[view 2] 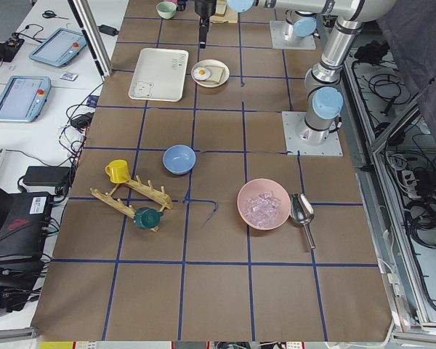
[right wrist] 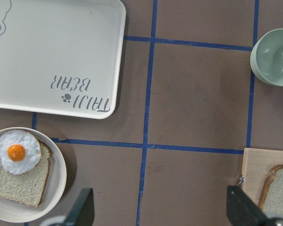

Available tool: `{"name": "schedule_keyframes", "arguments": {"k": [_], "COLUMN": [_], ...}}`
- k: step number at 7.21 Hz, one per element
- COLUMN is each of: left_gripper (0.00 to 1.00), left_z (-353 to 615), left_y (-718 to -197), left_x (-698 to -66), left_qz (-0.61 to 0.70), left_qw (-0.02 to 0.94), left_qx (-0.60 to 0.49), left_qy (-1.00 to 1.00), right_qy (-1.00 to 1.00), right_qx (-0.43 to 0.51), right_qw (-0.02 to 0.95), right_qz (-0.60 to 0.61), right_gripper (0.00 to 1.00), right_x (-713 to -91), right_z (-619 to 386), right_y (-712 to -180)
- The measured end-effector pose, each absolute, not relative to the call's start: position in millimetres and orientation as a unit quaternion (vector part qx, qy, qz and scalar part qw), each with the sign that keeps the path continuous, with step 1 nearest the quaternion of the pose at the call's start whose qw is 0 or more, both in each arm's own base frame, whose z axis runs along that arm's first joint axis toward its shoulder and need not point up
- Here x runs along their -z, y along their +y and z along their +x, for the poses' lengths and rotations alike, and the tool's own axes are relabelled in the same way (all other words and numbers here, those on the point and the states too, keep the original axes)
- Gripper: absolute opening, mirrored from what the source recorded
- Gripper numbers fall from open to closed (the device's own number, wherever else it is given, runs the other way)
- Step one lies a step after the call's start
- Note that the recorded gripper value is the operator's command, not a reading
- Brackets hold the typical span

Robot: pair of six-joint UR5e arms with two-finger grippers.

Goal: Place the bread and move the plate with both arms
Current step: 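Move the right gripper over the bread slice on the cutting board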

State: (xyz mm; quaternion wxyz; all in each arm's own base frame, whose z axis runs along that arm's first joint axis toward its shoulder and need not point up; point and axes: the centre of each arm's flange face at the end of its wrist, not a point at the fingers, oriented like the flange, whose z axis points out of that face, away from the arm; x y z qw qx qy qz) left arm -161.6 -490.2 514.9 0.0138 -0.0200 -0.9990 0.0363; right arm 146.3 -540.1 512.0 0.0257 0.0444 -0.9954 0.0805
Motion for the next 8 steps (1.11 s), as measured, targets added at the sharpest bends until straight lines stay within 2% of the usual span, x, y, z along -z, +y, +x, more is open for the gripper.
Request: {"name": "schedule_keyframes", "arguments": {"k": [2,4,6,8], "left_gripper": [1.00,1.00,1.00,1.00], "left_z": [-161.7,-161.7,-161.7,-161.9], "left_y": [-490.4,-490.5,-490.4,-490.9], "left_x": [-514.9,-514.3,-514.4,-514.2], "left_qz": [-0.020,-0.020,-0.020,-0.020], "left_qw": [0.014,0.014,0.014,0.015], "left_qx": [-0.036,-0.036,-0.036,-0.037], "left_qy": [-0.999,-0.999,-0.999,-0.999], "right_qy": [-0.996,-0.998,-0.999,-0.997], "right_qx": [-0.078,-0.048,-0.006,-0.005], "right_qw": [0.027,0.029,0.040,0.057], "right_qz": [0.042,0.005,-0.030,-0.053], "right_gripper": [1.00,1.00,1.00,1.00], "right_x": [-509.2,-487.0,-428.6,-350.6], "right_z": [142.2,94.0,4.9,-71.8], "right_y": [-542.0,-550.0,-549.4,-536.9]}}
